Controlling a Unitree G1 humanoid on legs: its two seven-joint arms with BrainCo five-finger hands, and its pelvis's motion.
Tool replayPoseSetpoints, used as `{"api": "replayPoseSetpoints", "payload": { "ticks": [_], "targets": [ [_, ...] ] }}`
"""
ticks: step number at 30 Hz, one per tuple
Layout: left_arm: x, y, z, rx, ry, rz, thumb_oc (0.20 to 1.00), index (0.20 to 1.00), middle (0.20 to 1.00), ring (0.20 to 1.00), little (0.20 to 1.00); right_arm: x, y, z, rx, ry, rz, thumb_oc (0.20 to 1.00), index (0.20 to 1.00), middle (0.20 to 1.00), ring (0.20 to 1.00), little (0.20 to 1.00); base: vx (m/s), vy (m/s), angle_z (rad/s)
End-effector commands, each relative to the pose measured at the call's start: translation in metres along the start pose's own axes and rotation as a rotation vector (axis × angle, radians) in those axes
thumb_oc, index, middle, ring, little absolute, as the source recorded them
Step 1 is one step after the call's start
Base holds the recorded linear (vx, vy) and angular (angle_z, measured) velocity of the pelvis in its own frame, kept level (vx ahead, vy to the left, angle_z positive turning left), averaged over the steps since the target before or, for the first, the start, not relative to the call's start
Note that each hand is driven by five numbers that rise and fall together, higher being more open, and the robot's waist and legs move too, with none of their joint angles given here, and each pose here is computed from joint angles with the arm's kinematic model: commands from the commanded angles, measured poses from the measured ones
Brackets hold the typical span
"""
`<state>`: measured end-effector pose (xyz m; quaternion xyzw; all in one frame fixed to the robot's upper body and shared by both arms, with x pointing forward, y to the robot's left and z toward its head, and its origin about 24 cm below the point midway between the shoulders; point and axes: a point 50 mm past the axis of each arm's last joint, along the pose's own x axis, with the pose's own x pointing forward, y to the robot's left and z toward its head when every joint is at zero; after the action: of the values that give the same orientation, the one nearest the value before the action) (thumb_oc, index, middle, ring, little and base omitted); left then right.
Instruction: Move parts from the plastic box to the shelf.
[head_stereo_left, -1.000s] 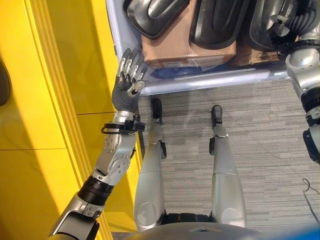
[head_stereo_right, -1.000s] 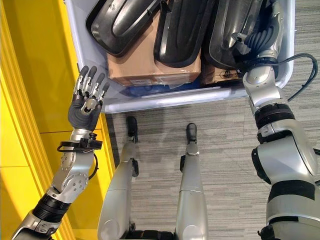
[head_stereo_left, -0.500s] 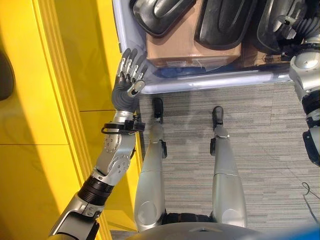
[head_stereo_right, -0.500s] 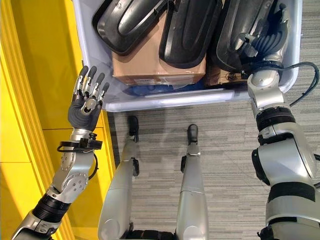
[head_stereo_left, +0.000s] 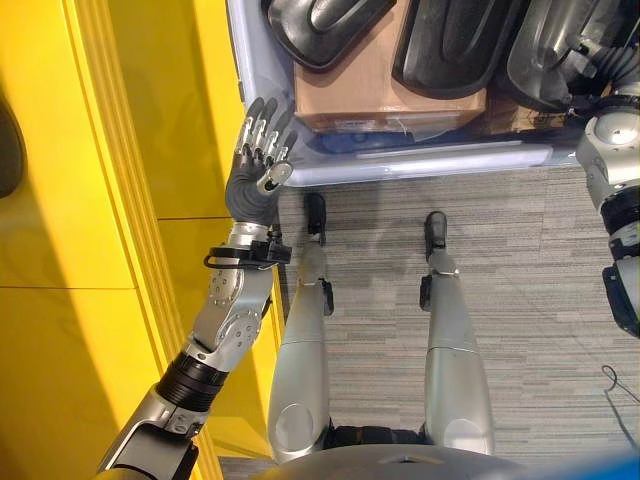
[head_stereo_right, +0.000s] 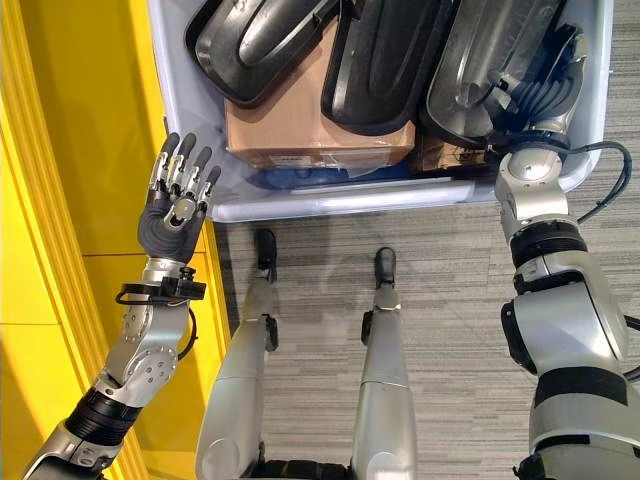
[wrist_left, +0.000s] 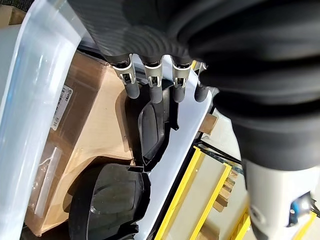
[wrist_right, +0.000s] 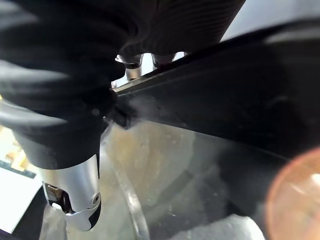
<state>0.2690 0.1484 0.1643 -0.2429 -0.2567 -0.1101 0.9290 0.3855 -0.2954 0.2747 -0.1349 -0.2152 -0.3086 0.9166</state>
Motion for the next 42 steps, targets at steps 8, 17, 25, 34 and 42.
{"api": "replayPoseSetpoints", "payload": {
  "ticks": [8,17,25,34,42],
  "targets": [
    [0.001,-0.012,0.027,-0.022,-0.137,-0.055,1.0,1.0,1.0,1.0,1.0,-0.004,-0.006,-0.013,0.044,0.037,-0.054,1.0,1.0,1.0,1.0,1.0,0.0,0.0,0.0],
    [-0.003,-0.012,0.025,-0.029,-0.11,-0.067,1.0,1.0,1.0,1.0,1.0,0.004,-0.007,-0.013,0.059,0.12,-0.03,0.2,0.2,0.2,0.2,0.2,0.0,0.0,0.01],
    [-0.003,-0.012,0.026,-0.029,-0.114,-0.067,1.0,1.0,1.0,1.0,1.0,0.004,0.003,0.0,0.031,0.044,0.022,0.2,0.2,0.2,0.2,0.2,0.0,0.0,0.0],
    [0.001,-0.009,0.028,-0.008,-0.143,-0.052,1.0,1.0,1.0,1.0,1.0,-0.018,0.012,0.022,-0.023,-0.207,0.103,0.2,0.2,0.2,0.2,0.2,0.0,0.0,0.0],
    [0.0,0.003,0.027,0.007,-0.111,-0.036,1.0,1.0,1.0,1.0,1.0,-0.045,0.0,0.014,0.019,-0.282,0.155,0.2,0.2,0.2,0.2,0.2,-0.01,-0.004,0.03]
  ]
}}
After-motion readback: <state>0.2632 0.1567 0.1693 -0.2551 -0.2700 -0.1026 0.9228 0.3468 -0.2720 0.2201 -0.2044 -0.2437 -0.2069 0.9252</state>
